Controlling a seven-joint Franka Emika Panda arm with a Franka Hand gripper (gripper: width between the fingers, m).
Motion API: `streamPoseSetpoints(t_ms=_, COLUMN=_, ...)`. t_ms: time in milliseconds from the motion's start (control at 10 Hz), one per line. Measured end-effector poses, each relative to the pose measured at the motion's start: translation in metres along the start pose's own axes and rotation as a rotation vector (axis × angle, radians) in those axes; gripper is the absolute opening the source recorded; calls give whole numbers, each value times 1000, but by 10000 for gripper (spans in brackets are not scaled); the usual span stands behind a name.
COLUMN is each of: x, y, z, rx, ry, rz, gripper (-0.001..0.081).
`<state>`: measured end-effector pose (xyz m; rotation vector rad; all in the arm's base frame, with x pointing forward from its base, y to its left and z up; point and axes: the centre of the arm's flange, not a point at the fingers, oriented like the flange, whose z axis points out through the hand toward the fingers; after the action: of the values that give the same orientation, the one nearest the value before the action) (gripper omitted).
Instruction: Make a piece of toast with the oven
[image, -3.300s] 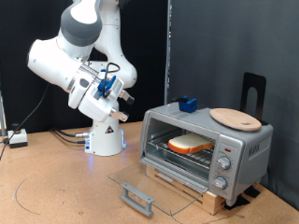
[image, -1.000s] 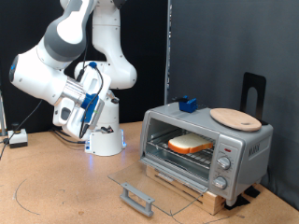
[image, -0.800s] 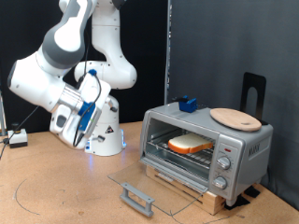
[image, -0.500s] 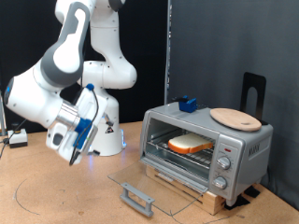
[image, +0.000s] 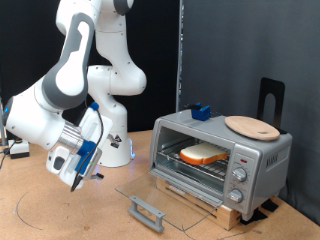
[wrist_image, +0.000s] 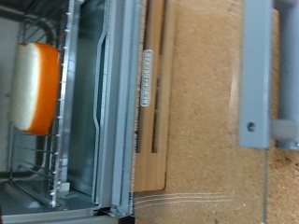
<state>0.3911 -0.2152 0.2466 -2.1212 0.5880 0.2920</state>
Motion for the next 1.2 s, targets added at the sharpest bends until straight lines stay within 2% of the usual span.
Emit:
streamPoseSetpoints(t_ms=300, x=24, y=29, z=17, rx=-55, ry=-60, rz=149, gripper=809)
streamPoseSetpoints(t_ms=600, x=41, y=48, z=35, rx=-71, ry=-107, rz=177, gripper=809)
streamPoseSetpoints(t_ms=900, x=39, y=55, z=62, rx=-71, ry=-163, rz=190, gripper=809)
streamPoseSetpoints(t_ms=1200, x=26, y=54, z=100, rx=-91, ry=-218, rz=177, gripper=809)
